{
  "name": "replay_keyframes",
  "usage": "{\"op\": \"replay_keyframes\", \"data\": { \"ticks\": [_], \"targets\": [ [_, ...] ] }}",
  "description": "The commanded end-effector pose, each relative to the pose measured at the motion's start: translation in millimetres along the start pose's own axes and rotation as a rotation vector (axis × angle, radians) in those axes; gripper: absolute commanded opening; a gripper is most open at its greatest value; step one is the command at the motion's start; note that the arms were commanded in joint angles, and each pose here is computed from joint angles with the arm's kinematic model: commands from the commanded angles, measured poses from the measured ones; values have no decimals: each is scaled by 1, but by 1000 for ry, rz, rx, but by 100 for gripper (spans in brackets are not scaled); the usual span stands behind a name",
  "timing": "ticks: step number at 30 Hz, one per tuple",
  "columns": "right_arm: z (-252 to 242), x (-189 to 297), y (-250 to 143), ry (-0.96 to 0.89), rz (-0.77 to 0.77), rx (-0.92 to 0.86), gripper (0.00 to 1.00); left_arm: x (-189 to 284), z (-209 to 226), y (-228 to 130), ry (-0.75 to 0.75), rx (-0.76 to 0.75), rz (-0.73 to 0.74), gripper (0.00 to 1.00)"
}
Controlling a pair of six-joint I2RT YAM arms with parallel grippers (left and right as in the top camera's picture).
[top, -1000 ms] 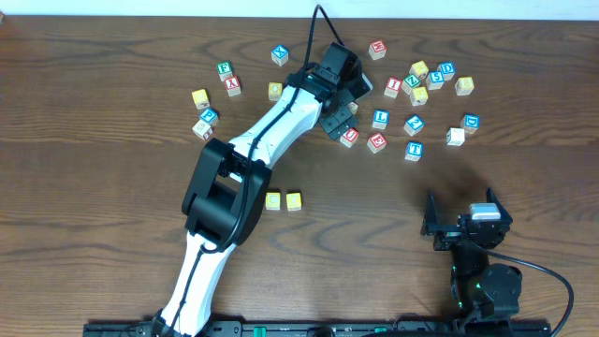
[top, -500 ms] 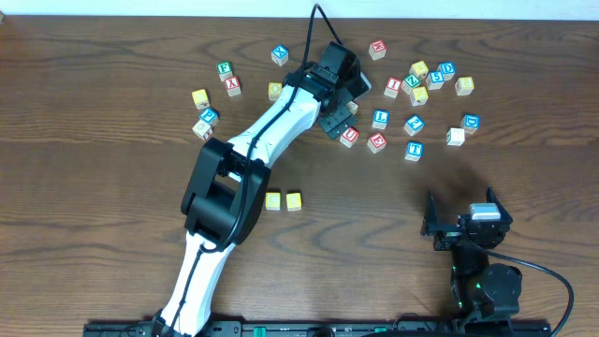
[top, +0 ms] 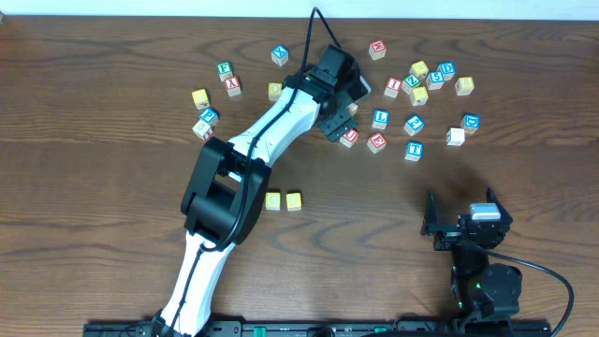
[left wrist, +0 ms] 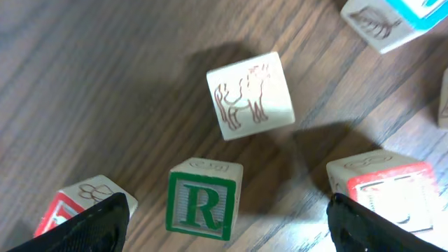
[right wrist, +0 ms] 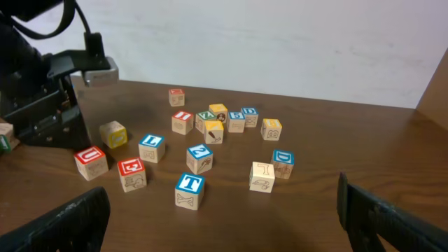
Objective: Spell out CORL
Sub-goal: 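Lower the open left gripper around the green R block and close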
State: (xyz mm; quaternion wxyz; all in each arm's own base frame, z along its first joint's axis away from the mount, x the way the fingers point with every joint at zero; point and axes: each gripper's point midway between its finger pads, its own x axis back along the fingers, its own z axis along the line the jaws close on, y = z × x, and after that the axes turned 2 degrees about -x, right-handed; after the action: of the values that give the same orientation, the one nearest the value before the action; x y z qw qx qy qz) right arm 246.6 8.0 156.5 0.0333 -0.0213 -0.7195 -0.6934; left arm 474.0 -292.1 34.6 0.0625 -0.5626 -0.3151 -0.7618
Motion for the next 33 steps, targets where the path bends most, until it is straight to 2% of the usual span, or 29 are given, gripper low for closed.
{"op": "replay_keyframes", "data": {
  "ticks": [1, 8, 13, 33],
  "targets": [
    [-1, 0, -1, -3, 0, 1, 99, 1, 8, -7, -1, 24, 2, 89],
    [-1, 0, -1, -3, 0, 1, 99, -1, 6, -8, -22, 53, -3, 86],
    [-1, 0, -1, -3, 0, 1, 99, -6, -1, -7, -65, 58, -14, 85],
    [-1, 0, -1, -3, 1, 1, 99, -24, -6, -19, -81, 68, 19, 85]
  ]
}}
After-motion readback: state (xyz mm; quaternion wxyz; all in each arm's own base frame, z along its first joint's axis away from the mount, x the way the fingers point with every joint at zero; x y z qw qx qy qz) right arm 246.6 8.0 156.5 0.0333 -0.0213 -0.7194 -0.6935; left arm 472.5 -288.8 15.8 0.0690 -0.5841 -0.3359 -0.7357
